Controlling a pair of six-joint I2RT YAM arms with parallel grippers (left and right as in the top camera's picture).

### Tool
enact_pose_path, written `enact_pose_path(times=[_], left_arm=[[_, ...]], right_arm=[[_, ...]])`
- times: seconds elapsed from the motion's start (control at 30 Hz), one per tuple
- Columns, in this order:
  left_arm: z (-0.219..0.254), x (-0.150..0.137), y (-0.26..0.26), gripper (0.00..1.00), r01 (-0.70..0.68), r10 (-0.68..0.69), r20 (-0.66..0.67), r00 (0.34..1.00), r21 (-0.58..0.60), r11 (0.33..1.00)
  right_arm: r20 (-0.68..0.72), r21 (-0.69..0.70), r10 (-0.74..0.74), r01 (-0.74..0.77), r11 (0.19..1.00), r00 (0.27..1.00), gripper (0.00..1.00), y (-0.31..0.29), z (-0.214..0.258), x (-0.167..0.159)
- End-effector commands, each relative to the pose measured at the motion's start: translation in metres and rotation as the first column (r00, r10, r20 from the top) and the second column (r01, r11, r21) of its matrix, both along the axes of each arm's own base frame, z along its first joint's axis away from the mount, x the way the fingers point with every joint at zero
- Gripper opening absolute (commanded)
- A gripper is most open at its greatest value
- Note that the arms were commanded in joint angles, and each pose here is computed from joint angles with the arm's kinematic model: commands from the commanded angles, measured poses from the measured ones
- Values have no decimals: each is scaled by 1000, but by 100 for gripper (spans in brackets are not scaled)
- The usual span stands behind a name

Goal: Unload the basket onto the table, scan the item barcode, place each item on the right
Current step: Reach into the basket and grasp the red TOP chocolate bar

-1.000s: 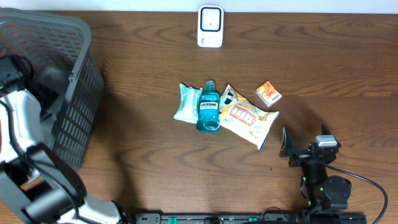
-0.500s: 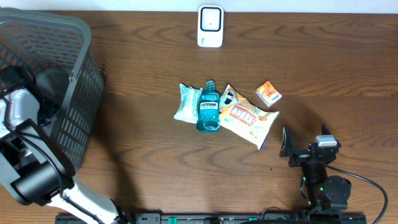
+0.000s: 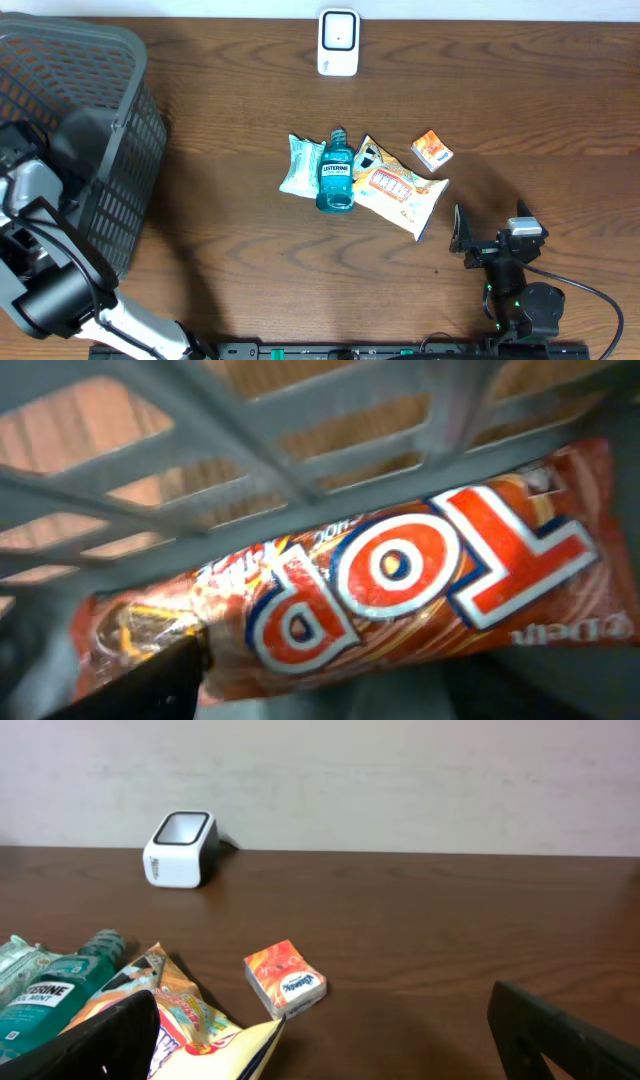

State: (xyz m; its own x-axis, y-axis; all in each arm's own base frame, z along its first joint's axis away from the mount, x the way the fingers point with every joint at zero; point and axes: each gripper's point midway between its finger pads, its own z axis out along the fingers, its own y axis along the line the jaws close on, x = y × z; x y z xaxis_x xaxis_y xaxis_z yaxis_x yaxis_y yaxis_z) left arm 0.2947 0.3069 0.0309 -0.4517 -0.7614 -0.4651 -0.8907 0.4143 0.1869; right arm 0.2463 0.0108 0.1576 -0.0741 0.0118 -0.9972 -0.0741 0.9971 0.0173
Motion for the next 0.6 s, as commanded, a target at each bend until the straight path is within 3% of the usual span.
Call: enact_pose_path(times=[0.0,0.17,0.2,0.37,0.57], left_arm=[[-56,-35,-35,58,-8,-4,-92,996,-128,992],[-72,-41,-54,14,-63,54,-52,997,-199,978],[-74,-35,-60,10,-47,43,-23,999,-240,970],[-76,-18,-80,7,12,1,40,999,-321,947],[-37,5,-85,7,99,-83,86,993,-211,972]], right_arm=[[1,-15,5,-5,1000,1000,99,1,0,0],[1,-15,5,-5,1000,1000,99,1,0,0],[1,-15,5,-5,1000,1000,99,1,0,0],[1,-15,5,-5,1000,1000,99,1,0,0],[1,-15,5,-5,1000,1000,99,1,0,0]])
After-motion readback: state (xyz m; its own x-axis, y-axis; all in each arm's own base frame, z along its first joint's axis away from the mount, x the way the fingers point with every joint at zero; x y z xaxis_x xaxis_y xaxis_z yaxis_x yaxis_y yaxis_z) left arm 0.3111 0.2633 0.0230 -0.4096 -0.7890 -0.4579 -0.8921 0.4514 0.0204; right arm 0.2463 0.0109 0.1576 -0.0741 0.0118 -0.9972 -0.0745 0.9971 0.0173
